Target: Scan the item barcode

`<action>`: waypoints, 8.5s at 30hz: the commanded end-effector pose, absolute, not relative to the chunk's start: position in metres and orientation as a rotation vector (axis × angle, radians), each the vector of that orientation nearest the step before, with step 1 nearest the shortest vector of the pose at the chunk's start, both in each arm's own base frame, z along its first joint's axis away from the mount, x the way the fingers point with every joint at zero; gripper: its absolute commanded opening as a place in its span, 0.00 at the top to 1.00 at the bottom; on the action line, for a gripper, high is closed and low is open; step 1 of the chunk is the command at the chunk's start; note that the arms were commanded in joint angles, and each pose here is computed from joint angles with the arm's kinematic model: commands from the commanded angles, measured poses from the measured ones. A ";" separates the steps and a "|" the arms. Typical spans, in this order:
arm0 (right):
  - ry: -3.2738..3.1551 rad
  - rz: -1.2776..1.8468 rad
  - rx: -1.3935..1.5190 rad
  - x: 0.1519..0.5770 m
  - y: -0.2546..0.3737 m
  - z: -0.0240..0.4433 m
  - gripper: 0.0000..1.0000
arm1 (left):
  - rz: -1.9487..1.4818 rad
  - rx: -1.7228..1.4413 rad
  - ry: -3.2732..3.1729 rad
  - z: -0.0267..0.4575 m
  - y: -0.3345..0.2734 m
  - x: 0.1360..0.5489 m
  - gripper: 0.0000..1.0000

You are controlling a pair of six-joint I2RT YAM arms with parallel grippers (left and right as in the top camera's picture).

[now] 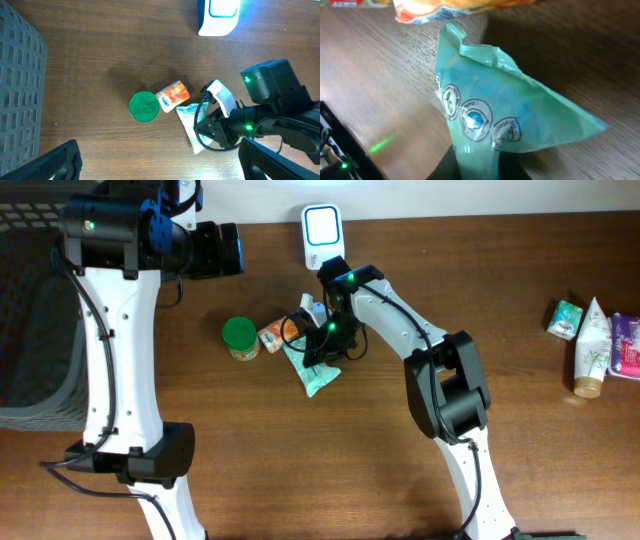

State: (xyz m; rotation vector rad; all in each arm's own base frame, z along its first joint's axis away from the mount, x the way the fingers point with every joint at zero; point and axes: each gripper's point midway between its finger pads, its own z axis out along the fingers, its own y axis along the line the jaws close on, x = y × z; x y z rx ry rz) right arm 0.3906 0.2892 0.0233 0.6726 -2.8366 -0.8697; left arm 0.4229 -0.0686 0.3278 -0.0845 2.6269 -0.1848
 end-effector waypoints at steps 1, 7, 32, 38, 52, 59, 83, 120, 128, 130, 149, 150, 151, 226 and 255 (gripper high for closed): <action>-2.985 -0.631 0.666 0.418 0.263 0.059 0.96 | -0.183 -0.065 2.602 0.337 -0.067 0.420 0.01; -3.129 0.043 0.275 0.428 0.189 0.081 0.96 | -0.183 -0.065 2.602 0.337 -0.067 0.420 0.01; -2.818 -0.797 0.059 0.417 0.165 0.055 0.27 | -0.184 -0.064 2.602 0.337 -0.068 0.420 0.01; -3.091 -0.020 0.116 0.417 0.144 0.073 0.29 | -0.183 -0.066 2.603 0.337 -0.067 0.420 0.01; -3.246 0.549 0.313 0.415 0.192 0.055 0.59 | -0.182 -0.070 2.602 0.337 -0.066 0.420 0.01; -3.218 0.588 0.323 0.404 0.182 0.011 0.58 | -0.182 -0.071 2.602 0.337 -0.066 0.420 0.01; -3.149 1.031 0.522 0.399 0.179 0.031 0.42 | -0.182 -0.071 2.602 0.337 -0.066 0.420 0.01; -2.771 -1.073 -0.100 0.415 0.161 0.003 0.76 | -0.181 -0.071 2.602 0.337 -0.065 0.420 0.01; -3.059 -0.304 -0.128 0.449 0.046 0.072 0.32 | -0.182 -0.071 2.602 0.337 -0.066 0.420 0.01; -3.067 -0.290 -0.104 0.449 0.043 0.083 0.32 | -0.182 -0.071 2.602 0.337 -0.066 0.420 0.01; -3.234 0.518 -0.364 0.457 0.097 0.082 0.41 | -0.181 -0.073 2.601 0.337 -0.065 0.420 0.01; -3.270 0.619 -0.376 0.458 0.106 0.084 0.41 | -0.181 -0.073 2.601 0.337 -0.065 0.420 0.01; -3.294 0.655 -0.380 0.459 0.113 0.083 0.41 | -0.181 -0.073 2.602 0.337 -0.065 0.420 0.01; -3.016 -0.986 1.100 0.449 0.237 0.146 0.96 | -0.181 -0.073 2.601 0.337 -0.065 0.420 0.01; -2.978 -0.623 2.425 0.515 0.260 0.225 0.96 | -0.181 -0.074 2.602 0.337 -0.065 0.420 0.01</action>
